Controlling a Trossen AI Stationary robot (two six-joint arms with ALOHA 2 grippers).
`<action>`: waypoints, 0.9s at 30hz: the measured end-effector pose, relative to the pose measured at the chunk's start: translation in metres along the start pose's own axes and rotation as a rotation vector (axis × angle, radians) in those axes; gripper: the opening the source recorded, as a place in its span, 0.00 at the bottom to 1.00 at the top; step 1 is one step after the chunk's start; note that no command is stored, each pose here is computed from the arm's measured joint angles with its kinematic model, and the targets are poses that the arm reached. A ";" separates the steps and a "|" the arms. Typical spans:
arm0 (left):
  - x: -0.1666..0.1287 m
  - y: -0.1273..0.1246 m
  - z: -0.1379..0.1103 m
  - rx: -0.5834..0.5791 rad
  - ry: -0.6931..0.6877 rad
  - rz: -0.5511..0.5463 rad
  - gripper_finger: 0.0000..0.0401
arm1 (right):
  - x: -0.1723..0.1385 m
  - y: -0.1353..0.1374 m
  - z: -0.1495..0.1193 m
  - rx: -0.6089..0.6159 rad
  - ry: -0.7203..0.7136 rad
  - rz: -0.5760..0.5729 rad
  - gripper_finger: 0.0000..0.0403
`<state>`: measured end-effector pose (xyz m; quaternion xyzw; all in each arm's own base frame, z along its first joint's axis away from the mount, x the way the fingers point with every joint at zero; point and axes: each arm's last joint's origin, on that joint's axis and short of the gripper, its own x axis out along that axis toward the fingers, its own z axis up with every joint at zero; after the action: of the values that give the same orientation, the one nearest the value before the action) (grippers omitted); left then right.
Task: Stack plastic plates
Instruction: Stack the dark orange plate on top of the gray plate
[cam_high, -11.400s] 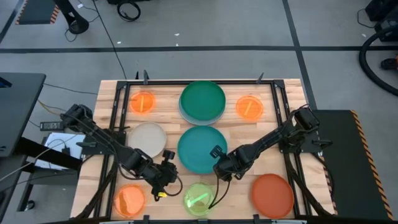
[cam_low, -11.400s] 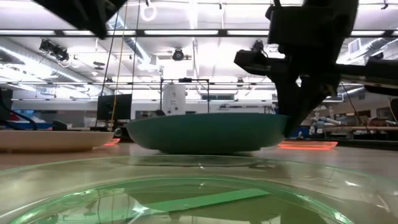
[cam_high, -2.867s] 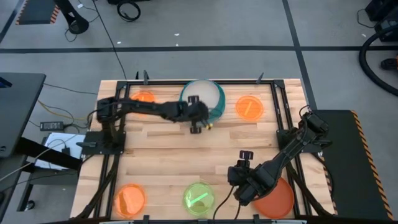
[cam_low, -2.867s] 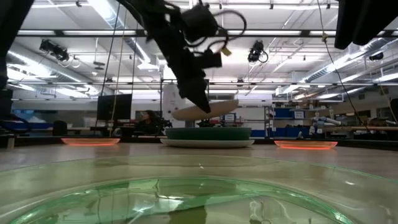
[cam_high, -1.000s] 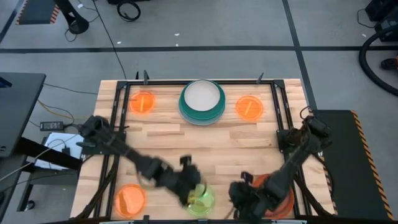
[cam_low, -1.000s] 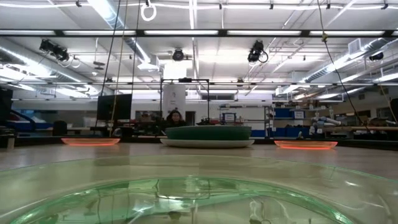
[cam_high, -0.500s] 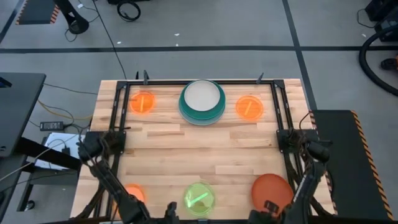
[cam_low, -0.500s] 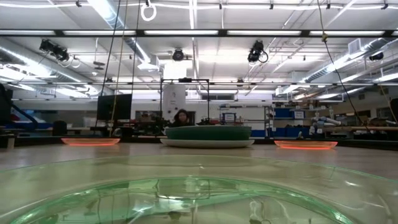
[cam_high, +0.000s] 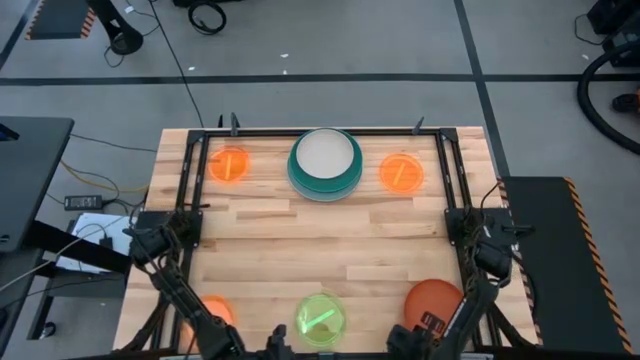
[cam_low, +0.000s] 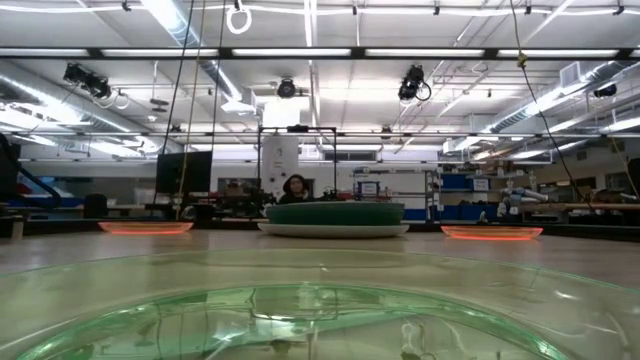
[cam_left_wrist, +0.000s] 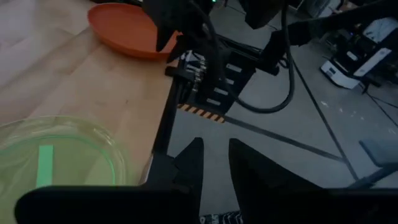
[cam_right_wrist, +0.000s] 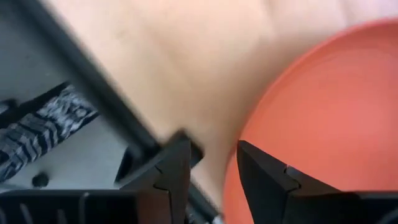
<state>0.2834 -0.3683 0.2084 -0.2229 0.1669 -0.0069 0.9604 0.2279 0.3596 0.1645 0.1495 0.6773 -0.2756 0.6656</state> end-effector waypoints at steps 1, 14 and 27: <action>0.001 0.001 0.001 0.002 -0.001 0.003 0.20 | 0.001 -0.001 0.003 0.007 -0.002 -0.014 0.35; 0.002 0.003 0.006 0.141 0.042 -0.018 0.20 | 0.021 0.001 0.026 0.111 0.039 -0.066 0.22; -0.050 -0.014 0.023 0.522 0.081 -0.074 0.20 | 0.023 -0.002 0.032 0.205 0.005 -0.093 0.03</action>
<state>0.2441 -0.3662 0.2501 0.0267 0.1895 -0.0935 0.9771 0.2512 0.3358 0.1431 0.1858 0.6532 -0.3736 0.6318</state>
